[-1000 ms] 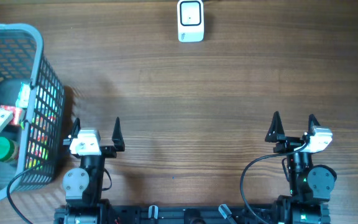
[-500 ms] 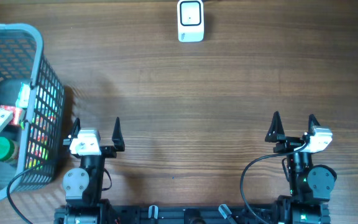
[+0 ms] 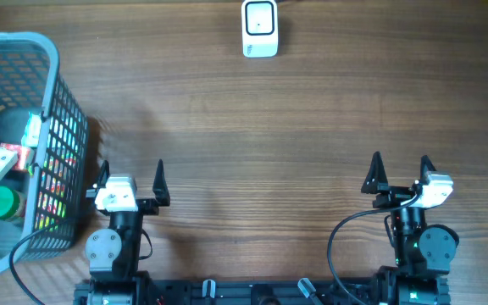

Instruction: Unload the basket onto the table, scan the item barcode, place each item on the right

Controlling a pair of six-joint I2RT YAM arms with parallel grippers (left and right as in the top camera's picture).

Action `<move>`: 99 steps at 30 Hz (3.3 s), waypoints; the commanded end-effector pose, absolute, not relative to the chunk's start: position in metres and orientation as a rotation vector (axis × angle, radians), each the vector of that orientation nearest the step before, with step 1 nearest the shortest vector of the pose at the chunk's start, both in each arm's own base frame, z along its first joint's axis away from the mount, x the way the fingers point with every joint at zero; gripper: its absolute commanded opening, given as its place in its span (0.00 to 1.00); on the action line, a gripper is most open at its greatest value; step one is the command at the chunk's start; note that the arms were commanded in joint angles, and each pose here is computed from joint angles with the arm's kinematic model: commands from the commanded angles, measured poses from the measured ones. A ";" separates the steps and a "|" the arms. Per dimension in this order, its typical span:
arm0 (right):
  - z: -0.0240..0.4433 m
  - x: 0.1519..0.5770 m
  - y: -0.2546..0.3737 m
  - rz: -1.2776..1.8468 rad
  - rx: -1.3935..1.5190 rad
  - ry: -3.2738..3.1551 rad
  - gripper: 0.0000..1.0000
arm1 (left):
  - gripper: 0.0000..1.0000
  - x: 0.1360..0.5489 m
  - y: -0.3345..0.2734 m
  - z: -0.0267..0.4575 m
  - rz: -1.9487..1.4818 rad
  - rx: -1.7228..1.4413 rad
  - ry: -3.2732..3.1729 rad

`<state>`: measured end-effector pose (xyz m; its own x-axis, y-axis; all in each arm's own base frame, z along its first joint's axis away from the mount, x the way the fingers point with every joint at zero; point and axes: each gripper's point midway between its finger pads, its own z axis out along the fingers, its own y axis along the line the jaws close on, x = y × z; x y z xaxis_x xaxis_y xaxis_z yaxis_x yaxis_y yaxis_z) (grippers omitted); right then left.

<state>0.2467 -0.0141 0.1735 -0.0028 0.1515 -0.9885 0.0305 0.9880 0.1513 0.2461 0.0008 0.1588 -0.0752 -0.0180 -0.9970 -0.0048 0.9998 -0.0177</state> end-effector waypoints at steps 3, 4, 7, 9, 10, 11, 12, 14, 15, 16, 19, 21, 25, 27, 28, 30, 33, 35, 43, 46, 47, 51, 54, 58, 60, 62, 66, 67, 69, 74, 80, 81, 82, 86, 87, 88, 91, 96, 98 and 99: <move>0.173 0.247 -0.011 0.095 0.116 1.575 1.00 | 1.00 0.246 0.000 0.156 -0.018 -0.016 1.646; 0.173 0.247 -0.011 0.095 0.116 1.575 1.00 | 1.00 0.246 0.000 0.156 -0.018 -0.016 1.646; 0.173 0.247 -0.011 0.095 0.116 1.575 1.00 | 1.00 0.246 0.000 0.156 -0.019 -0.016 1.646; 0.173 0.247 -0.011 0.095 0.116 1.575 1.00 | 1.00 0.246 0.000 0.156 -0.021 -0.019 1.646; 0.173 0.247 -0.011 0.095 0.116 1.575 1.00 | 1.00 0.246 0.000 0.156 -0.021 -0.019 1.646; 0.173 0.247 -0.011 0.095 0.116 1.575 1.00 | 1.00 0.246 0.000 0.156 -0.021 -0.019 1.646; 0.173 0.247 -0.011 0.095 0.116 1.575 1.00 | 1.00 0.246 0.000 0.156 -0.021 -0.018 1.646; 0.173 0.247 -0.011 0.095 0.116 1.575 1.00 | 1.00 0.246 0.000 0.156 -0.021 -0.018 1.646; 0.173 0.247 -0.011 0.095 0.116 1.575 1.00 | 1.00 0.246 0.000 0.156 -0.021 -0.019 1.646; 0.173 0.247 -0.011 0.095 0.116 1.575 1.00 | 1.00 0.246 0.000 0.156 -0.021 -0.018 1.646; 0.173 0.247 -0.011 0.095 0.116 1.575 1.00 | 1.00 0.246 0.000 0.156 -0.020 -0.019 1.646; 0.173 0.247 -0.011 0.095 0.116 1.575 1.00 | 1.00 0.246 0.000 0.156 -0.022 -0.019 1.646; 0.173 0.247 -0.011 0.095 0.116 1.575 1.00 | 1.00 0.246 0.000 0.156 -0.084 -0.086 1.645; 0.173 0.247 -0.011 0.095 0.116 1.575 1.00 | 1.00 0.246 0.000 0.156 -0.084 -0.087 1.645; 0.173 0.247 -0.011 0.095 0.116 1.575 1.00 | 1.00 0.246 0.000 0.156 -0.084 -0.087 1.645; 0.173 0.247 -0.011 0.095 0.116 1.575 1.00 | 1.00 0.246 0.000 0.156 -0.084 -0.087 1.645; 0.173 0.247 -0.011 0.095 0.116 1.575 1.00 | 1.00 0.246 0.000 0.156 -0.084 -0.086 1.645; 0.173 0.247 -0.011 0.095 0.116 1.575 1.00 | 1.00 0.246 0.000 0.156 -0.084 -0.086 1.645; 0.173 0.247 -0.011 0.095 0.116 1.575 1.00 | 1.00 0.246 0.000 0.156 -0.084 -0.087 1.645; 0.173 0.247 -0.011 0.095 0.116 1.575 1.00 | 1.00 0.246 0.000 0.156 -0.084 -0.086 1.645; 0.173 0.247 -0.011 0.095 0.116 1.575 1.00 | 1.00 0.246 0.000 0.156 -0.084 -0.086 1.645; 0.173 0.247 -0.011 0.095 0.116 1.575 1.00 | 1.00 0.246 -0.001 0.157 -0.091 -0.080 1.645; 0.173 0.247 -0.011 0.095 0.116 1.575 1.00 | 1.00 0.246 -0.013 0.158 -0.145 -0.029 1.643; 0.173 0.247 -0.011 0.095 0.116 1.575 1.00 | 1.00 0.240 -0.034 0.178 -0.248 0.072 1.612; 0.173 0.247 -0.011 0.095 0.116 1.575 1.00 | 1.00 0.236 -0.040 0.189 -0.281 0.092 1.603; 0.173 0.247 -0.011 0.095 0.116 1.575 1.00 | 1.00 0.230 -0.042 0.200 -0.306 0.081 1.622; 0.173 0.247 -0.011 0.095 0.116 1.575 1.00 | 1.00 0.219 -0.051 0.224 -0.350 0.130 1.596; 0.173 0.247 -0.011 0.095 0.116 1.575 1.00 | 1.00 0.217 -0.052 0.230 -0.356 0.130 1.587; 0.173 0.247 -0.011 0.095 0.116 1.575 1.00 | 1.00 0.212 -0.052 0.250 -0.384 0.104 1.562; 0.173 0.247 -0.011 0.095 0.116 1.575 1.00 | 1.00 0.208 -0.053 0.282 -0.408 0.084 1.580; 0.173 0.247 -0.011 0.095 0.116 1.575 1.00 | 1.00 0.222 -0.052 0.322 -0.426 0.047 1.758; 0.173 0.247 -0.011 0.095 0.116 1.575 1.00 | 1.00 0.225 -0.052 0.330 -0.430 0.039 1.801; 0.173 0.247 -0.011 0.095 0.116 1.575 1.00 | 1.00 0.227 -0.054 0.337 -0.440 0.037 1.833; 0.173 0.247 -0.011 0.095 0.116 1.575 1.00 | 1.00 0.223 -0.069 0.342 -0.552 0.066 1.999; 0.173 0.247 -0.011 0.095 0.116 1.575 1.00 | 1.00 0.226 -0.069 0.337 -0.555 0.057 2.027; 0.173 0.247 -0.011 0.095 0.116 1.575 1.00 | 1.00 0.228 -0.071 0.333 -0.566 0.057 2.045; 0.173 0.247 -0.011 0.095 0.116 1.575 1.00 | 1.00 0.233 -0.071 0.335 -0.571 0.055 2.054; 0.173 0.247 -0.011 0.095 0.116 1.575 1.00 | 1.00 0.248 -0.036 0.372 -0.360 -0.099 2.055; 0.173 0.247 -0.011 0.095 0.116 1.575 1.00 | 1.00 0.253 -0.016 0.386 -0.249 -0.187 2.079; 0.173 0.247 -0.011 0.095 0.116 1.575 1.00 | 1.00 0.257 -0.002 0.395 -0.159 -0.242 2.100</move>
<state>0.2469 -0.0141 0.1730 -0.0051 0.1518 -0.9884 0.0309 0.9880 0.1515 0.2448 -0.0433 0.3664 -0.5437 -0.2066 -0.8134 0.1042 0.9451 -0.3097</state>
